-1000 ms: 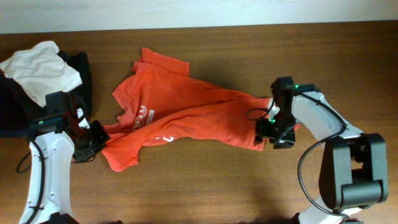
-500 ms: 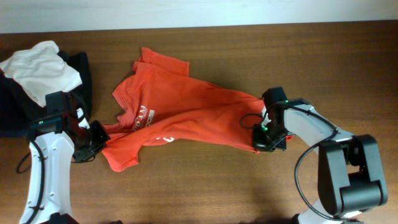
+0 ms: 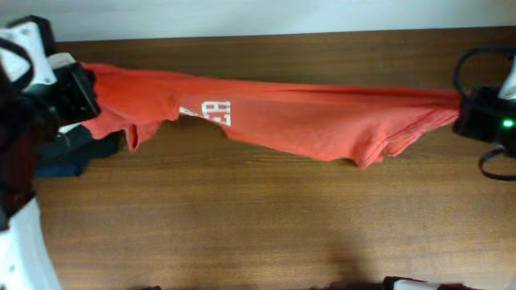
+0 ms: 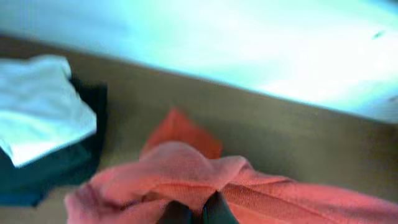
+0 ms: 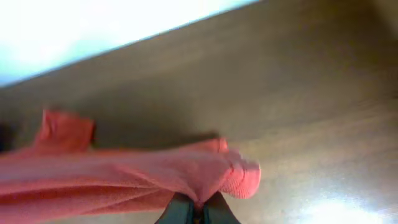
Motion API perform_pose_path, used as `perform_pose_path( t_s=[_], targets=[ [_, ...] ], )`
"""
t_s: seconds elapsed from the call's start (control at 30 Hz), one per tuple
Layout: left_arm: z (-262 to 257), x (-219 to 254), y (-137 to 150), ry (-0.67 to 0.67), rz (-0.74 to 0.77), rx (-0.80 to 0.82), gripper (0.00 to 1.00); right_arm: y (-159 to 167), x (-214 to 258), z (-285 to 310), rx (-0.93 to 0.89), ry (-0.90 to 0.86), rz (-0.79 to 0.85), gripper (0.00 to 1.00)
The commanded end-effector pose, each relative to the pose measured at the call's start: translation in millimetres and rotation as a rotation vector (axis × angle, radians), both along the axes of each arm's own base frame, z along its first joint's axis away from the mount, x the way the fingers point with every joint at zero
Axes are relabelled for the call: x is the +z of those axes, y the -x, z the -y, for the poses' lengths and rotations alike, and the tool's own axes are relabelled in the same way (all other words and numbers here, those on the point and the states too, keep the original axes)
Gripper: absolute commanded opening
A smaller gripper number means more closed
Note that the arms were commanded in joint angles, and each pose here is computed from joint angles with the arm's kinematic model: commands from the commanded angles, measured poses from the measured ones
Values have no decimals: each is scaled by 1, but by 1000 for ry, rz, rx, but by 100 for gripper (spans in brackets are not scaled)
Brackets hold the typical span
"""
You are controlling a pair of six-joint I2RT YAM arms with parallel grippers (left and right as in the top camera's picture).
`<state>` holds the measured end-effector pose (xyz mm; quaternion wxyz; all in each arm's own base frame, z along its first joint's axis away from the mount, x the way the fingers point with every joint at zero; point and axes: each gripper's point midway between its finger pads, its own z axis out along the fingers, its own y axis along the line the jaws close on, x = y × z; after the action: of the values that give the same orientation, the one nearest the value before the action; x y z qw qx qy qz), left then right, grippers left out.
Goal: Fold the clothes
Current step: 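Lift the shirt with both grippers, shake, and lay it flat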
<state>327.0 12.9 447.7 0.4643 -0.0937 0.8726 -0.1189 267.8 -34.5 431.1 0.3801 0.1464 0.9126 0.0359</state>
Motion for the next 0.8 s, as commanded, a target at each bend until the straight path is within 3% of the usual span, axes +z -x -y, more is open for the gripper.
perform_pose_path(
  t_s=[0.0,0.07,0.17,0.3,0.37,0.43,0.53,0.6,0.67,0.7,0.73,0.77],
  targets=[
    [-8,48,25,-73,146,52,0,22,32,18,-83,84,107,4],
    [-8,59,23,-80,192,52,0,19,42,22,-91,112,148,4],
    [-4,49,-16,-53,177,2,0,-26,30,31,-77,115,120,4],
    [17,-13,-120,-31,80,-94,0,-120,-31,49,-58,90,-18,4],
    [25,-26,-181,-55,163,-130,0,-171,-47,60,-60,96,23,4],
    [25,-14,-219,-71,299,-130,0,-198,-27,65,-69,112,150,4],
    [21,57,-219,-106,533,-108,0,-189,36,77,-106,154,346,4],
    [8,104,-187,-123,586,-75,0,-162,35,104,-174,169,297,4],
    [23,42,-166,-56,298,-146,0,-142,-17,111,-177,141,79,4],
    [36,-32,-144,2,-12,-179,0,-132,-52,107,-154,118,-64,4],
    [44,-79,-130,28,-204,-194,0,-124,-79,103,-143,87,-167,4],
    [58,-153,-111,27,-486,-261,0,-107,-129,97,-129,37,-354,4]
  ],
)
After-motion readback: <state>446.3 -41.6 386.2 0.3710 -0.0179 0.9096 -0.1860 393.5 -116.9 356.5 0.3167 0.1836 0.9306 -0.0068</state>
